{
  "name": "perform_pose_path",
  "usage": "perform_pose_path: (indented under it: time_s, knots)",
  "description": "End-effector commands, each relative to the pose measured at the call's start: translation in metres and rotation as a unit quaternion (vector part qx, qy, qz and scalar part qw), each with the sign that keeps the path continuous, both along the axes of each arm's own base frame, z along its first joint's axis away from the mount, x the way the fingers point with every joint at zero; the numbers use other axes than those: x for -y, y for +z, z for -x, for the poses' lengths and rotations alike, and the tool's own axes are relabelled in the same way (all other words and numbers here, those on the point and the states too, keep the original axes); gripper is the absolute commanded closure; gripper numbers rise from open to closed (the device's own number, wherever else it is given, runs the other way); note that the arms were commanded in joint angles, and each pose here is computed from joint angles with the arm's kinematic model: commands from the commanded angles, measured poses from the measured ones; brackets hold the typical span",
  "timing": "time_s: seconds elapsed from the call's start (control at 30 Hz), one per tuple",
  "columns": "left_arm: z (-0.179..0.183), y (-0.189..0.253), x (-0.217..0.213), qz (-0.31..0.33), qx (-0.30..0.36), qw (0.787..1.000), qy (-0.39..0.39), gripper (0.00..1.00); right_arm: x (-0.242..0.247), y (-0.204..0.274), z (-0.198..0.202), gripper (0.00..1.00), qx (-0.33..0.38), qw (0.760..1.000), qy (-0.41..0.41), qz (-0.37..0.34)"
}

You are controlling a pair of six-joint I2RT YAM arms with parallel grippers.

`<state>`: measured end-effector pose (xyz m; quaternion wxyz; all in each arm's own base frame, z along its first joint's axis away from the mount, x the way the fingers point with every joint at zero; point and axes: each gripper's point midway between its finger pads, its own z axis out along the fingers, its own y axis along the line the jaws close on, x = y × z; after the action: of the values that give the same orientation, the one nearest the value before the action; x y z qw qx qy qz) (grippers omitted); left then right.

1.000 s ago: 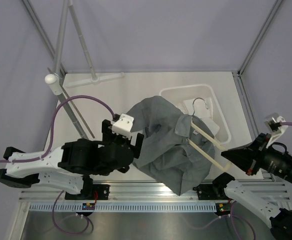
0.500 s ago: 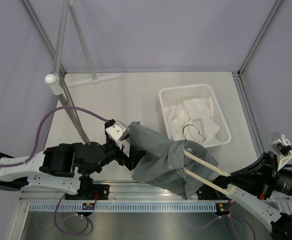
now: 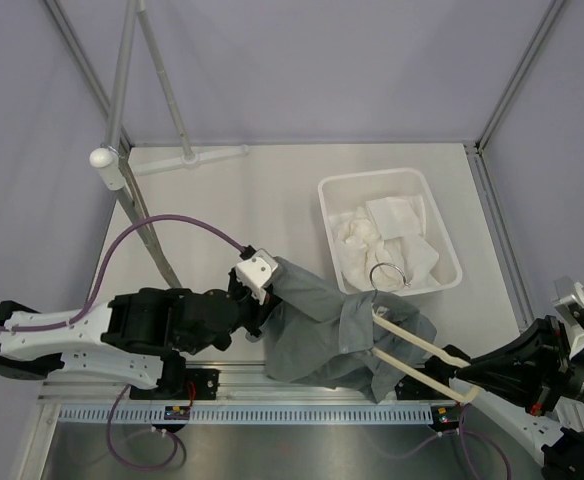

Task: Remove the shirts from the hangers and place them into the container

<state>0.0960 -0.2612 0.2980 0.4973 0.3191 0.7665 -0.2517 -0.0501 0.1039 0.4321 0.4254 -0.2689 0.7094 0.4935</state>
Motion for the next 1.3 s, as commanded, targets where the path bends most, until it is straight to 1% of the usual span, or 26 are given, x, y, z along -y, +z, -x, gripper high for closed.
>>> perform_pose_path:
  time_s: [0.0,0.03,0.07,0.1,0.13,0.17,0.2,0.23,0.27,0.3,0.4,0.43,0.53,0.6,0.67,0.7,0.73,0.77,0.8,0.83,0.87,1.0,1.1,1.17,1.23,1.27]
  knots:
    - [-0.01,0.023,-0.021,0.042,-0.01,0.997,0.058,1.0,0.002,0.0,0.011,1.0,0.0,1.0,0.017,-0.004]
    - [-0.02,0.031,-0.035,0.065,-0.012,0.992,0.104,1.0,0.003,-0.001,0.011,1.0,0.001,1.0,0.014,-0.004]
    - [-0.025,0.028,-0.05,0.053,-0.009,0.99,0.133,1.0,0.004,-0.002,0.01,1.0,-0.001,1.0,0.009,-0.002]
    - [-0.032,0.04,-0.064,0.072,-0.01,0.983,0.169,1.0,0.003,-0.005,0.009,1.0,-0.005,1.0,0.008,0.001]
    - [-0.045,0.04,-0.094,0.08,-0.006,0.965,0.249,1.0,0.004,-0.006,0.007,1.0,-0.006,1.0,0.003,0.003]
    - [-0.049,0.045,-0.109,0.09,-0.005,0.956,0.28,1.0,0.004,-0.009,0.006,1.0,-0.009,1.0,-0.001,0.006]
    - [-0.053,0.064,-0.123,0.12,-0.005,0.944,0.307,1.0,0.004,-0.011,0.004,1.0,-0.013,1.0,-0.004,0.01]
    - [-0.06,0.071,-0.141,0.128,0.012,0.932,0.34,1.0,0.005,-0.014,0.002,1.0,-0.016,1.0,-0.011,0.013]
    - [-0.062,0.079,-0.145,0.13,0.024,0.928,0.348,1.0,0.005,-0.015,0.001,1.0,-0.018,1.0,-0.014,0.015]
    - [-0.067,0.098,-0.155,0.153,0.041,0.917,0.366,1.0,0.005,-0.019,-0.001,1.0,-0.024,0.999,-0.015,0.019]
    - [-0.074,0.128,-0.159,0.163,0.082,0.905,0.385,1.0,0.007,-0.026,-0.002,1.0,-0.034,0.999,-0.026,0.027]
    - [-0.078,0.142,-0.16,0.162,0.107,0.897,0.398,1.0,0.01,-0.03,-0.004,1.0,-0.039,0.998,-0.038,0.033]
    - [-0.082,0.163,-0.154,0.145,0.144,0.882,0.424,1.0,0.02,-0.035,-0.008,1.0,-0.042,0.995,-0.075,0.041]
    - [-0.083,0.168,-0.147,0.141,0.149,0.881,0.426,1.0,0.031,-0.029,-0.008,1.0,-0.026,0.993,-0.106,0.033]
    - [-0.083,0.168,-0.133,0.144,0.152,0.887,0.411,1.0,0.044,-0.018,-0.005,1.0,-0.007,0.991,-0.135,0.019]
    - [-0.083,0.164,-0.119,0.134,0.157,0.894,0.397,1.0,0.051,-0.014,-0.01,1.0,-0.001,0.986,-0.164,0.017]
    - [-0.083,0.152,-0.113,0.125,0.152,0.9,0.389,1.0,0.054,-0.011,-0.011,1.0,0.001,0.985,-0.174,0.014]
    - [-0.083,0.156,-0.112,0.133,0.144,0.902,0.384,1.0,0.058,-0.003,-0.008,1.0,0.015,0.984,-0.18,0.001]
    - [-0.083,0.152,-0.101,0.128,0.137,0.912,0.364,1.0,0.058,0.0,-0.007,1.0,0.018,0.984,-0.179,-0.004]
    - [-0.085,0.142,-0.094,0.11,0.135,0.916,0.363,1.0,0.056,0.003,-0.005,1.0,0.02,0.985,-0.172,-0.008]
    - [-0.087,0.141,-0.093,0.107,0.132,0.916,0.363,1.0,0.053,0.006,-0.002,1.0,0.021,0.987,-0.158,-0.011]
    - [-0.101,0.13,-0.083,0.079,0.114,0.926,0.351,1.0,0.037,0.001,0.013,1.0,-0.01,0.995,-0.094,-0.007]
    - [-0.11,0.136,-0.08,0.076,0.119,0.925,0.352,1.0,0.028,-0.013,0.021,1.0,-0.045,0.997,-0.069,-0.008]
    - [-0.118,0.139,-0.079,0.07,0.126,0.923,0.357,1.0,0.026,-0.029,0.02,1.0,-0.069,0.995,-0.078,0.011]
    - [-0.127,0.153,-0.084,0.07,0.137,0.915,0.373,1.0,0.027,-0.04,0.028,1.0,-0.076,0.994,-0.074,0.013]
    - [-0.133,0.159,-0.082,0.057,0.153,0.909,0.384,1.0,0.027,-0.046,0.031,1.0,-0.089,0.994,-0.07,0.012]
